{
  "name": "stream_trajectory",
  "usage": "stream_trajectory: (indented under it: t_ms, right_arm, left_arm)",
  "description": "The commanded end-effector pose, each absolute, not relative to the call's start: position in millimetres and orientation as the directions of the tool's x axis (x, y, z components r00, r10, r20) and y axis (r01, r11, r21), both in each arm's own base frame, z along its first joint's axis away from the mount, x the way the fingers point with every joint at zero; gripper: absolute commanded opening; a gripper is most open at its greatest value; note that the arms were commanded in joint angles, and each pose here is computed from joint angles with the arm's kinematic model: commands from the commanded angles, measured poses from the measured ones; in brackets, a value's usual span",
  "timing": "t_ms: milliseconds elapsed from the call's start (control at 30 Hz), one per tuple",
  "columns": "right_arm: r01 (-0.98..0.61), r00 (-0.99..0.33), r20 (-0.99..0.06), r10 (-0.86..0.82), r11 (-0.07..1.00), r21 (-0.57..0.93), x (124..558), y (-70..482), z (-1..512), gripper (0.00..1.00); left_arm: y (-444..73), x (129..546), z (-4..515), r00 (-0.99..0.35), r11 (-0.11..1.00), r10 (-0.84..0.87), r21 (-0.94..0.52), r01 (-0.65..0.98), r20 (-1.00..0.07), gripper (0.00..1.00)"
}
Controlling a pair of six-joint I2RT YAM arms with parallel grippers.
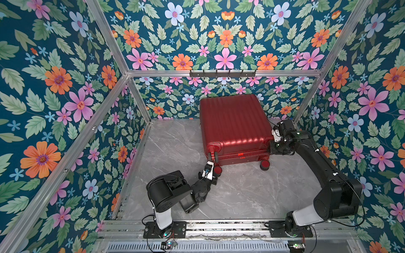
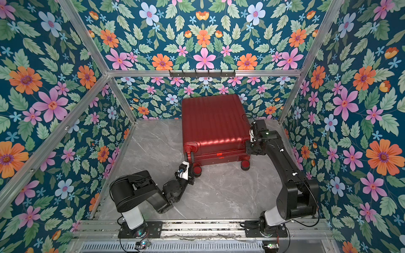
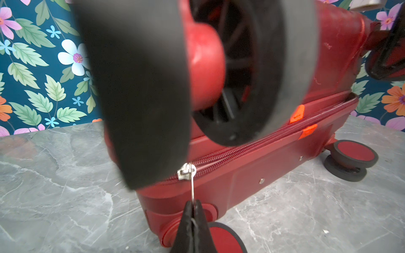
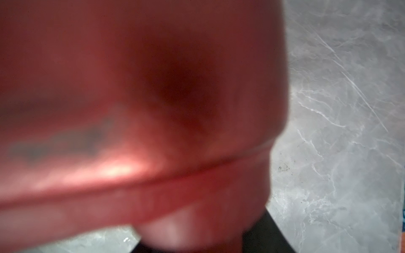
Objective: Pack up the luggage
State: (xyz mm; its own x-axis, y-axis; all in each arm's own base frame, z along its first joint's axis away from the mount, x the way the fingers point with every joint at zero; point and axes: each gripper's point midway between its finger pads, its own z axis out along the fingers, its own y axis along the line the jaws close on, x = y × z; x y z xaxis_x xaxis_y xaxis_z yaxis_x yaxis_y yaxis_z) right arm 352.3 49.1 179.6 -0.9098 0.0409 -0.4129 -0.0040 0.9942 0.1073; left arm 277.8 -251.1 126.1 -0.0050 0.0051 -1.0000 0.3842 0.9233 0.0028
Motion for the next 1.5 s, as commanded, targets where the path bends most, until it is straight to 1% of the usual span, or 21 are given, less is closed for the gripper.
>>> stream_trajectory:
  t_ms: [0,133,267,600,900,967,1100,1133,1167,1200,1300,1467]
  right_arm:
    - [0.055,-0.879,-0.456,0.14,0.979,0.195,364.1,56.5,188.3,0.24]
    - [0.038,-0.879,-0.448,0.162,0.961,0.274,357.4,69.3,191.0,0.1]
    - [0.032,-0.881,-0.439,0.178,0.947,0.319,348.7,80.2,190.9,0.0]
    - [-0.026,-0.892,-0.436,0.122,0.947,0.319,330.2,116.1,191.2,0.0]
    - [-0.053,-0.893,-0.433,0.121,0.928,0.369,323.0,138.2,198.1,0.0]
    - [-0.052,-0.895,-0.431,0.119,0.93,0.365,322.5,137.9,196.7,0.0]
    - [-0.043,-0.892,-0.436,0.119,0.938,0.344,322.8,133.4,195.7,0.0]
    - [-0.043,-0.891,-0.439,0.118,0.939,0.341,322.4,132.9,196.6,0.0]
    - [-0.043,-0.89,-0.441,0.118,0.94,0.338,322.2,132.1,197.1,0.0]
    - [-0.043,-0.889,-0.442,0.118,0.941,0.337,321.7,131.6,197.6,0.0]
    - [-0.045,-0.886,-0.449,0.117,0.941,0.335,321.3,131.0,199.7,0.0]
    - [-0.051,-0.881,-0.458,0.117,0.94,0.337,320.6,131.0,203.0,0.0]
  left_arm:
    - [-253.1,277.1,138.2,0.023,0.917,-0.042,-0.029,0.398,-0.999,0.0]
    - [-253.8,277.5,139.8,0.033,0.918,-0.031,-0.015,0.396,-0.999,0.0]
    - [-254.5,276.8,142.2,0.043,0.916,-0.019,0.0,0.401,-0.999,0.0]
    - [-260.3,273.4,143.6,0.046,0.9,-0.023,-0.001,0.436,-0.999,0.0]
    - [-270.3,271.7,142.0,0.041,0.888,-0.03,-0.008,0.46,-0.999,0.0]
    - [-265.5,272.5,141.6,0.037,0.898,-0.034,-0.015,0.441,-0.999,0.0]
    - [-240.0,271.2,141.6,0.032,0.93,-0.029,-0.015,0.367,-0.999,0.0]
    - [-232.7,270.8,141.2,0.029,0.936,-0.028,-0.016,0.352,-0.999,0.05]
    - [-222.6,270.2,140.2,0.023,0.941,-0.033,-0.024,0.337,-0.999,0.13]
    - [-212.3,270.0,138.8,0.014,0.947,-0.042,-0.036,0.319,-0.999,0.19]
    - [-185.8,270.8,133.1,-0.012,0.958,-0.067,-0.068,0.278,-0.998,0.35]
    - [-177.2,279.6,134.3,-0.017,0.95,-0.087,-0.088,0.3,-0.996,0.44]
